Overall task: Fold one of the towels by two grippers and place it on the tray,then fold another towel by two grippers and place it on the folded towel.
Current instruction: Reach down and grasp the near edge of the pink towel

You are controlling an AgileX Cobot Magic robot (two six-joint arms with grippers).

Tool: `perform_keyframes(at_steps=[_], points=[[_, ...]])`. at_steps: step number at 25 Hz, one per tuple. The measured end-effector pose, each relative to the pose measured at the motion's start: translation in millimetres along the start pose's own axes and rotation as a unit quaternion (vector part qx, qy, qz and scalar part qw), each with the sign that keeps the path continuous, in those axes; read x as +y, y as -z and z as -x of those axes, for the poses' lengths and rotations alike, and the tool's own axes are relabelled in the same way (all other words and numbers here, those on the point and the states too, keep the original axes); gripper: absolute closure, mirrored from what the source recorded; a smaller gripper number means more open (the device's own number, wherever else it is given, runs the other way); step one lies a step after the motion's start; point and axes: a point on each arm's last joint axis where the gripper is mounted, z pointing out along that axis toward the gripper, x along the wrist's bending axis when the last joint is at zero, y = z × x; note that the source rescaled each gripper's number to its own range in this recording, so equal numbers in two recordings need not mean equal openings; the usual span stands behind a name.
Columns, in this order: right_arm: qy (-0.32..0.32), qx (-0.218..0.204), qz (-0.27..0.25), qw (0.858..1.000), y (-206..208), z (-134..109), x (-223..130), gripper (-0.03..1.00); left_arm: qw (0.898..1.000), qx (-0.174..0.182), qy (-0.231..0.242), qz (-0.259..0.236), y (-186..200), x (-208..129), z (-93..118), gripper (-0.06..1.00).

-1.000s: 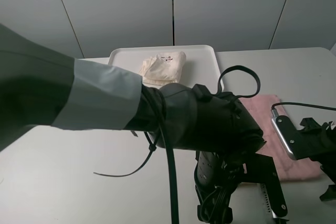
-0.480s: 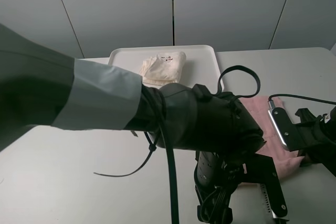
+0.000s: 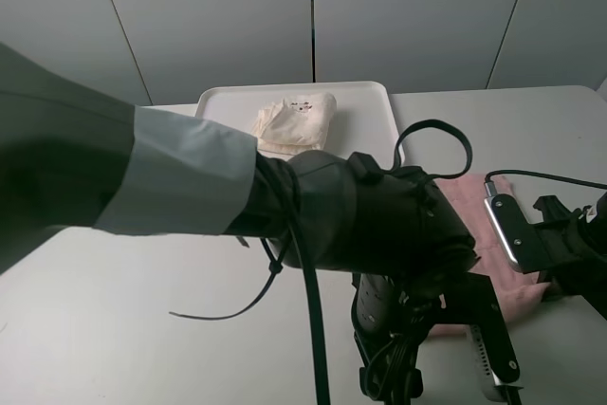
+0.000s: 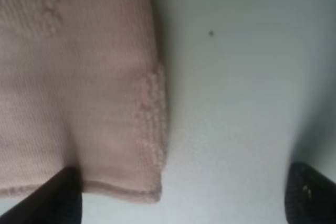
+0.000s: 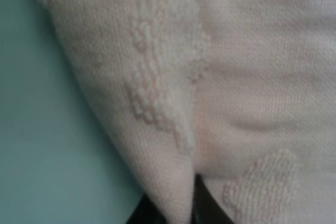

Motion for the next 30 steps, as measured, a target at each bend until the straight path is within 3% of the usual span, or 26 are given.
perform_keyframes(at_steps=[15, 22, 24, 30], points=[[-0.001, 0.0, 0.0, 1.0, 0.0, 0.0, 0.0, 0.95, 1.0, 0.007, -0.013, 0.02, 0.1, 3.7, -1.2, -0.05], [-0.003, 0.0, 0.0, 1.0, 0.0, 0.0, 0.0, 0.95, 0.999, -0.013, -0.023, 0.025, 0.1, 4.4, 2.4, -0.03], [-0.003, 0.0, 0.0, 1.0, 0.0, 0.0, 0.0, 0.95, 0.999, -0.016, -0.022, 0.026, 0.1, 4.7, 3.1, 0.02], [-0.003, 0.0, 0.0, 1.0, 0.0, 0.0, 0.0, 0.95, 0.999, -0.017, -0.024, 0.026, 0.1, 4.5, 3.3, 0.31]])
